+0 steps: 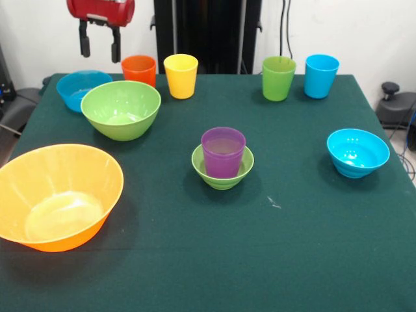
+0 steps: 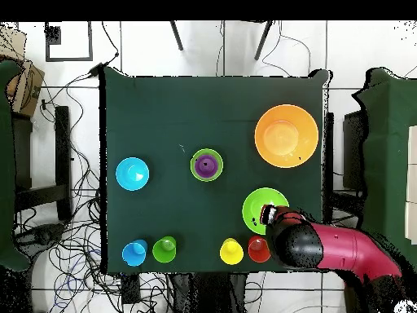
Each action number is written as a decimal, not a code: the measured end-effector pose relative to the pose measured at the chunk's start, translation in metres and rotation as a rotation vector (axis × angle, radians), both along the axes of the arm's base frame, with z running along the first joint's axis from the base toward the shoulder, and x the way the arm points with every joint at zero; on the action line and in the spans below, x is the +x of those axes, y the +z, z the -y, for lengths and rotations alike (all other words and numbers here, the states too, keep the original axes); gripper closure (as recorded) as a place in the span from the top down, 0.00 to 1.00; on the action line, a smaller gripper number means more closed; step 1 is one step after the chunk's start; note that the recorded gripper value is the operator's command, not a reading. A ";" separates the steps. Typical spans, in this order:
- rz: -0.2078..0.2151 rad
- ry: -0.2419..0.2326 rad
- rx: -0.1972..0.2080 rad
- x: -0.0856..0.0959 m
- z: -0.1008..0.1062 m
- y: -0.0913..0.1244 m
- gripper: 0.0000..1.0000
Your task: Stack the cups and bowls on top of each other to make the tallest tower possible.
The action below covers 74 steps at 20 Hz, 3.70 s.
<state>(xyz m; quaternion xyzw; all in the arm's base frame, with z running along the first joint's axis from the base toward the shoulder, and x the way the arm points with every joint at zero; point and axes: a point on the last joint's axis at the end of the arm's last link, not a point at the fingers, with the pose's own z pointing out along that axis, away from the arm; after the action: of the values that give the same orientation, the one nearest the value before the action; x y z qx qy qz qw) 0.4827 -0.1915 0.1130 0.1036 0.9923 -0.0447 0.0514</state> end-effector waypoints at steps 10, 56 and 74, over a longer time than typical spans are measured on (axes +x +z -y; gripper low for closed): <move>-0.040 0.109 0.021 -0.026 0.008 -0.039 1.00; -0.011 0.107 0.144 -0.015 0.007 -0.003 1.00; 0.001 0.323 0.009 0.032 -0.168 0.066 1.00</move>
<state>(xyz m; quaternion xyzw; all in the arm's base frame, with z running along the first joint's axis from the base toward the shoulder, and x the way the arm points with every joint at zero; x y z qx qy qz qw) 0.5142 -0.0237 0.1794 -0.0571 0.9962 -0.0313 0.0577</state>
